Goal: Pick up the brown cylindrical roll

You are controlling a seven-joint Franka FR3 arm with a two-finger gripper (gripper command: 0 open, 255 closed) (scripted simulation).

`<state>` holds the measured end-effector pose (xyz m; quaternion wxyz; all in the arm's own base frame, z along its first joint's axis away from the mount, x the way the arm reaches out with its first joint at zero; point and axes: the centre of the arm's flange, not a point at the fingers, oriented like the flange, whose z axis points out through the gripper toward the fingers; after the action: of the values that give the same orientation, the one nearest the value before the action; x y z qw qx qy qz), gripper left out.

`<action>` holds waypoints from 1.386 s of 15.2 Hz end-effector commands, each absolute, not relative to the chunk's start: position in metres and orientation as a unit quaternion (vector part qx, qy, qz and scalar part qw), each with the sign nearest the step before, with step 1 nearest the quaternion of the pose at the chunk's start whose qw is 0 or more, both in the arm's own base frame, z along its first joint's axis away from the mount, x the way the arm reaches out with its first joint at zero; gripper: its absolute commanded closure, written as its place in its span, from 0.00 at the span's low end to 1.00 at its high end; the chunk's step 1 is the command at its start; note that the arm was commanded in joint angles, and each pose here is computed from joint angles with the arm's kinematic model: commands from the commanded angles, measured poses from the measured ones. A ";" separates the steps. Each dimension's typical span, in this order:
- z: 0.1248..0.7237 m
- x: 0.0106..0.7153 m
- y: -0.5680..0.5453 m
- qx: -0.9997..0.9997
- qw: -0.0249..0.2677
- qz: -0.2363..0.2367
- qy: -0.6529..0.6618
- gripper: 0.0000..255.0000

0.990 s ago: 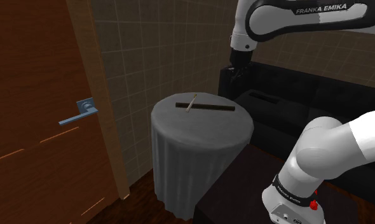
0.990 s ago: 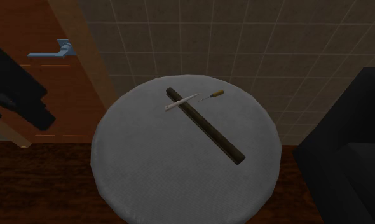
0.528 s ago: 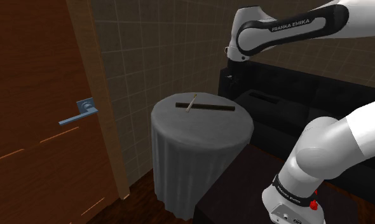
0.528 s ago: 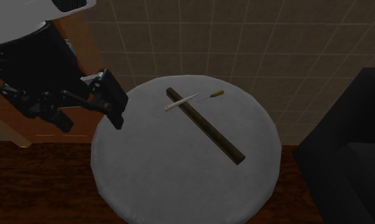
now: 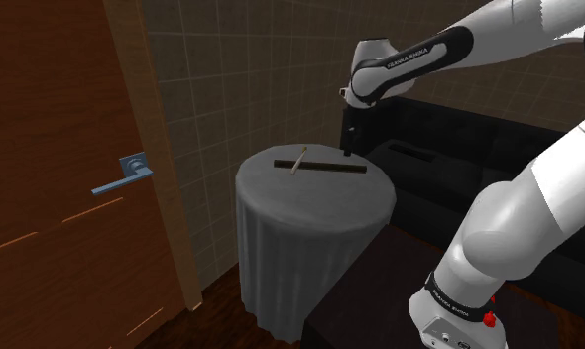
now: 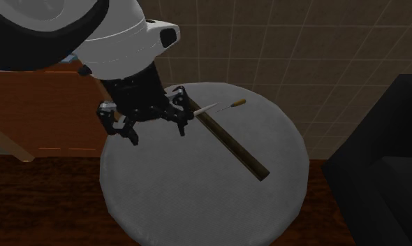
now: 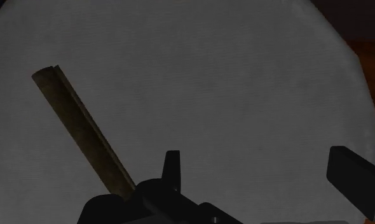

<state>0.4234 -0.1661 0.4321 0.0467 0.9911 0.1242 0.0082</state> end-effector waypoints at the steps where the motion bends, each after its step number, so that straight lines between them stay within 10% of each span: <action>1: 0.418 0.441 -0.183 0.988 0.047 0.008 0.148 0.00; 21: 0.274 0.615 -0.291 0.936 0.041 0.005 0.349 0.00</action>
<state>0.6099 -0.2896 0.2795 0.0414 0.9386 0.3426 0.0048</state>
